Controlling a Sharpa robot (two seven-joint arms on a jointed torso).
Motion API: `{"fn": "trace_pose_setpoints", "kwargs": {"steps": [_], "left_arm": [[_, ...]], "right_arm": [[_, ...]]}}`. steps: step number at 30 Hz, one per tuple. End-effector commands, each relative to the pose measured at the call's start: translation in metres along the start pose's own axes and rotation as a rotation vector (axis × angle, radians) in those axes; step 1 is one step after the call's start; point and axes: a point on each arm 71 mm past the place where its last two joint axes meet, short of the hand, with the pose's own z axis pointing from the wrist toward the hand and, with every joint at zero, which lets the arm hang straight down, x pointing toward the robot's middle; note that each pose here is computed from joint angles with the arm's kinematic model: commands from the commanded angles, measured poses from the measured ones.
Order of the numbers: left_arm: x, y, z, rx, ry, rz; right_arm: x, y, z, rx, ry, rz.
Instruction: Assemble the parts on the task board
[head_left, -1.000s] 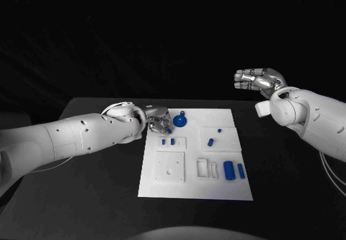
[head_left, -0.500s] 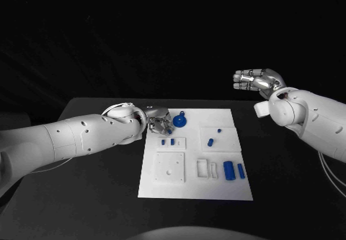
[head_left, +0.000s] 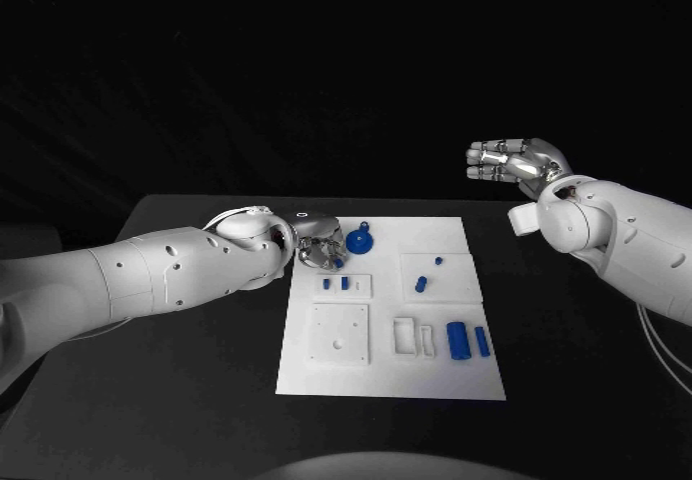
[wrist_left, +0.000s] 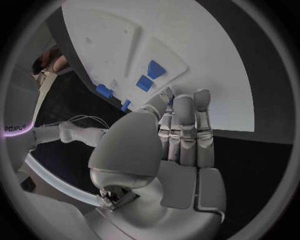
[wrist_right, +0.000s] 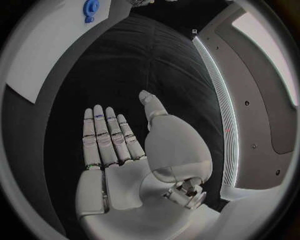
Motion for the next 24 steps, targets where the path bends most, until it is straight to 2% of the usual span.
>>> {"fn": "trace_pose_setpoints", "kwargs": {"steps": [1,14,24], "left_arm": [[0.0087,-0.0007,-0.0010,0.008,0.032,0.088],[0.0086,-0.0035,-0.0019,0.033,0.001,0.115],[0.0074,-0.0007,-0.0034,0.024,-0.014,0.118]], "right_arm": [[0.0019,-0.0002,-0.0013,-0.009,0.021,-0.002],[0.0028,-0.0071,-0.0049,0.002,0.024,0.000],[0.0031,-0.0098,-0.0059,0.019,0.038,0.005]]}}
